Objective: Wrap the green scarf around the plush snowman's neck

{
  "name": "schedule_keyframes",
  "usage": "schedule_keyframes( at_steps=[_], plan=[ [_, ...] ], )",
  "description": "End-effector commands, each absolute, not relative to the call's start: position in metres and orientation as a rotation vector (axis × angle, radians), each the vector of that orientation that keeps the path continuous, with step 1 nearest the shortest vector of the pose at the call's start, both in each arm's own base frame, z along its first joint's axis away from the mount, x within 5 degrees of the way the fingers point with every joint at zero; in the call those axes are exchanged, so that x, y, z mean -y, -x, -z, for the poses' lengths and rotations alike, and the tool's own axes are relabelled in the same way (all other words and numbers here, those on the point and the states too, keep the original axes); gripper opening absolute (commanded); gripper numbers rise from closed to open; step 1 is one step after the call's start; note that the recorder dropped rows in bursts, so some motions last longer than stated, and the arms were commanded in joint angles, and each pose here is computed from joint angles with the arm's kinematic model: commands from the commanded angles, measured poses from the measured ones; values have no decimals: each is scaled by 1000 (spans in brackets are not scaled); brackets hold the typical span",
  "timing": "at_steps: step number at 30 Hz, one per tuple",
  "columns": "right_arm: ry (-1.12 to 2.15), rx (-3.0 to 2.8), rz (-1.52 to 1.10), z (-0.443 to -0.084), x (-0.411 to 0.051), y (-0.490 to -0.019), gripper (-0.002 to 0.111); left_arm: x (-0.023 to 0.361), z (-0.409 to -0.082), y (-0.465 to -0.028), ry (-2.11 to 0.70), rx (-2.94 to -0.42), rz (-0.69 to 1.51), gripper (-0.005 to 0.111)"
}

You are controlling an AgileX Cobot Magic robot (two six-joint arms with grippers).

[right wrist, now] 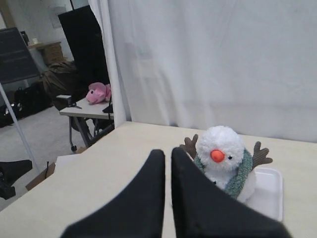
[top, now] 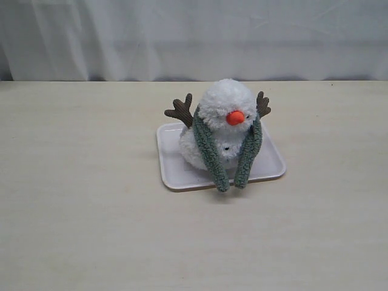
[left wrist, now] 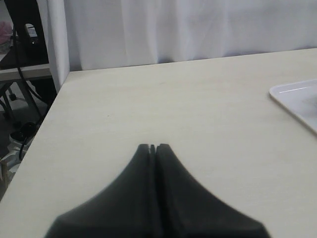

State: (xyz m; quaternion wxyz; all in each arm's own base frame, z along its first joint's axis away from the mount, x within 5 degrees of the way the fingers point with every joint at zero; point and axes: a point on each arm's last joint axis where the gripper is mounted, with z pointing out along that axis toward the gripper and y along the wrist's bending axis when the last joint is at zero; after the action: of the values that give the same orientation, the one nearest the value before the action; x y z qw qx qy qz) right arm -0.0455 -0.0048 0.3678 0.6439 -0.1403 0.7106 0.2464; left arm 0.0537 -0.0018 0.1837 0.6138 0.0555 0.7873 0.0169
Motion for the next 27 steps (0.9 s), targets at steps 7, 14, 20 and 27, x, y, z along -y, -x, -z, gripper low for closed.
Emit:
schedule_keyframes(
  at_steps=[7,14,20,27],
  plan=[
    [327,-1589,-589,-367,6,52,4,2,-184,-54,-126,-1804,-33,0],
    [327,-1589,-589,-367,6,52,4,2,-184,-54,-126,-1804,-33,0],
    [322,-1589,-585,-367,5,52,4,2,-184,-54,-126,-1804,-33,0],
    [272,-1592,-535,-367,2,52,4,2,-184,-54,-126,-1800,-33,0]
  ],
)
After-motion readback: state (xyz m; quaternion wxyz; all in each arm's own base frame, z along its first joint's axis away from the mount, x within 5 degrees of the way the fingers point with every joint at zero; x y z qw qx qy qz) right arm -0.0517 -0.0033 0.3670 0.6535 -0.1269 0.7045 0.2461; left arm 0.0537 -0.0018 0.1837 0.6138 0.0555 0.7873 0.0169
